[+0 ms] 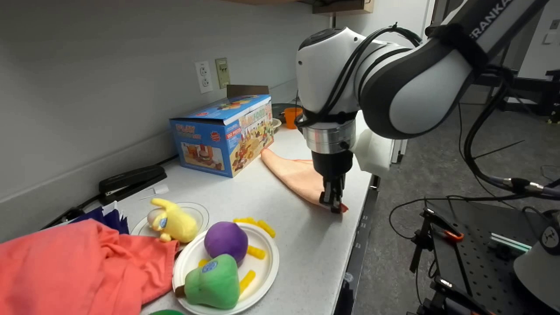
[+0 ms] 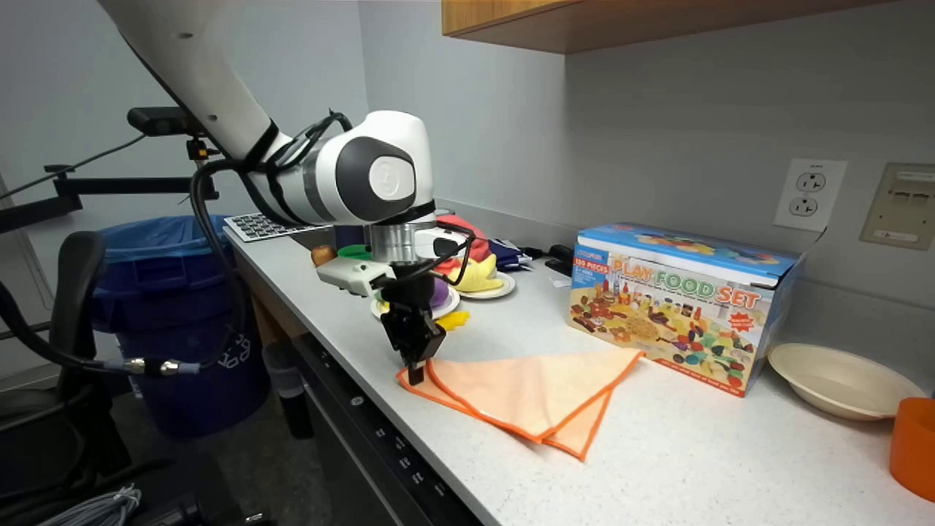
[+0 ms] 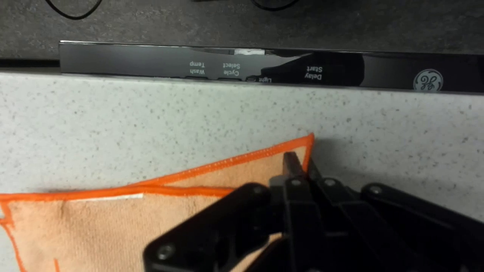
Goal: Fold the cloth
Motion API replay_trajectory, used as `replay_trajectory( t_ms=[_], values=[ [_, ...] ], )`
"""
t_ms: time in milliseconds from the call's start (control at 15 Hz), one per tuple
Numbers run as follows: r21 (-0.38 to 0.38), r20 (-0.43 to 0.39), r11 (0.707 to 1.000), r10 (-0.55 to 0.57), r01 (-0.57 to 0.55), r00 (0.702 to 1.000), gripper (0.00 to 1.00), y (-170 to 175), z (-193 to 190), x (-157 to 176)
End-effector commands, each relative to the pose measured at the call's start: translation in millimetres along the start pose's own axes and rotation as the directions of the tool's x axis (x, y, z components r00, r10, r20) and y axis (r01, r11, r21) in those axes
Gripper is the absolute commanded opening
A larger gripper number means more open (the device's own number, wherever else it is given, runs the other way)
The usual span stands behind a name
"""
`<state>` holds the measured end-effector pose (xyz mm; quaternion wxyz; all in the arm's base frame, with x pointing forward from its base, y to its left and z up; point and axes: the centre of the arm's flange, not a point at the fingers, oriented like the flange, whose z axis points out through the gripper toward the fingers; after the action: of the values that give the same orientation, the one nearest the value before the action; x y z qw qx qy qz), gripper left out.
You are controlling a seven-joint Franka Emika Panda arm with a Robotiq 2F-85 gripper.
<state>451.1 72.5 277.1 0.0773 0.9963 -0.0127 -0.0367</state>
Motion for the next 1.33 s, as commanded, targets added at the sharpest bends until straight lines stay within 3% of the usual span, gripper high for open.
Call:
replay_trajectory(
  t_ms=[0, 400, 733, 933, 1267],
  values=[
    [0.010, -0.022, 1.000, 0.030, -0.030, 0.999, 0.00, 28.6, -34.5, 0.6],
    [-0.097, -0.017, 0.995, 0.004, -0.006, 1.000, 0.00, 113.9, -98.3, 8.8],
    [-0.137, -0.088, 0.991, -0.023, 0.010, 0.996, 0.00, 182.3, -128.6, 43.3],
    [-0.133, -0.110, 0.990, -0.070, 0.055, 0.992, 0.00, 190.9, -131.2, 76.4],
    [-0.105, -0.047, 0.976, -0.197, 0.191, 0.979, 0.00, 161.1, -94.9, 120.2]
  ],
)
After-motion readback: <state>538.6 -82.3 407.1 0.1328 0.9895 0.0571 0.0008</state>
